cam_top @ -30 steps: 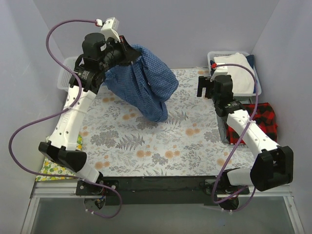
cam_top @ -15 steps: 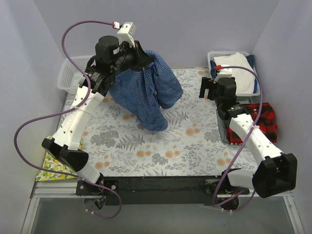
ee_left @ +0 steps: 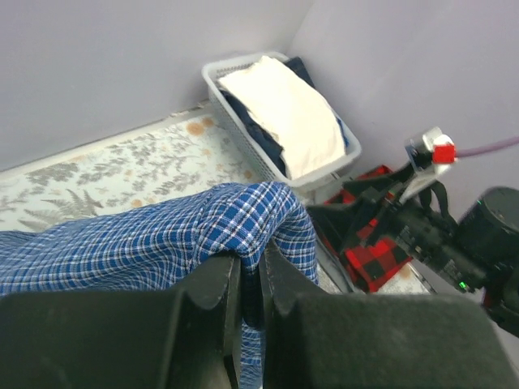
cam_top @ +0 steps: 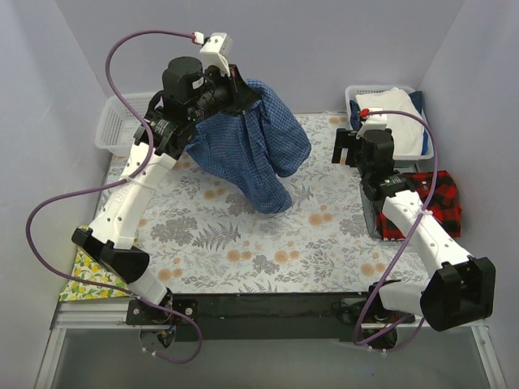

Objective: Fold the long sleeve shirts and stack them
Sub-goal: Move the shirt to the center of the board, then flatten the shirt out

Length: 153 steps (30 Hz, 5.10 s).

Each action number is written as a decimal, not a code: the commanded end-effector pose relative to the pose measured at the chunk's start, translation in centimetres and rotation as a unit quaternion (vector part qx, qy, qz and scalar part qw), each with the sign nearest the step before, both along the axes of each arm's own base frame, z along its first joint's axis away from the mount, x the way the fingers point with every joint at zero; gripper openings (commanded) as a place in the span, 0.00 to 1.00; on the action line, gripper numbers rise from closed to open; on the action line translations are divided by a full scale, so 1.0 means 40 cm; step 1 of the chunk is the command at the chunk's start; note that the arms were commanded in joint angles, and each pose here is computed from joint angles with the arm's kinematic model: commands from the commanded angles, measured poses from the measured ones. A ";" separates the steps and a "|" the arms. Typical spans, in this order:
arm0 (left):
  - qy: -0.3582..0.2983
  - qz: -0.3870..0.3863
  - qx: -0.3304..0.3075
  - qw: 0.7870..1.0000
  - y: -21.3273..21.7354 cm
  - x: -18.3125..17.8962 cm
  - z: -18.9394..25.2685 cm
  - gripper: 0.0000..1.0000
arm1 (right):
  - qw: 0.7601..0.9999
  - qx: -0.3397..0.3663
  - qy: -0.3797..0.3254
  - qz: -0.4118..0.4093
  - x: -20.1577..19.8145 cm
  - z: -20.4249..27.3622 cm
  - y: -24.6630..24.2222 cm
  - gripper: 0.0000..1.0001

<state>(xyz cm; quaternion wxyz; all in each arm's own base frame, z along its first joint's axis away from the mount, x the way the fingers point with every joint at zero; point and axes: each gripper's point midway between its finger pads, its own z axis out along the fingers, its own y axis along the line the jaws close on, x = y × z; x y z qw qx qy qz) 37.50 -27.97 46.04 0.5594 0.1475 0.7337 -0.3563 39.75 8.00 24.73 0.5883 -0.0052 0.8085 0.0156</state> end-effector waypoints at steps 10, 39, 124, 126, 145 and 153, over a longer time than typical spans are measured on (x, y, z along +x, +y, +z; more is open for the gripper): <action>-0.015 0.267 -0.088 0.960 0.391 0.322 0.093 0.00 | 0.999 0.028 -0.010 0.031 0.008 0.015 0.036 0.99; 0.177 -0.030 0.011 0.984 0.006 -0.152 -0.355 0.19 | 0.996 0.045 -0.016 0.077 0.033 0.074 0.089 0.99; 0.465 0.511 -0.017 0.723 0.837 0.115 -1.145 0.68 | 0.879 -0.004 0.263 0.398 -0.163 -0.290 0.488 0.94; 0.466 0.511 -0.006 0.722 0.850 0.139 -1.167 0.68 | 0.880 -0.004 0.261 0.397 -0.165 -0.286 0.486 0.94; 0.350 0.477 0.033 0.805 0.850 0.266 -0.877 0.75 | 0.891 -0.004 0.249 0.379 -0.164 -0.251 0.470 0.94; 0.296 0.391 0.012 0.871 0.656 0.100 -0.644 0.78 | 0.887 0.009 0.261 0.380 -0.164 -0.264 0.483 0.94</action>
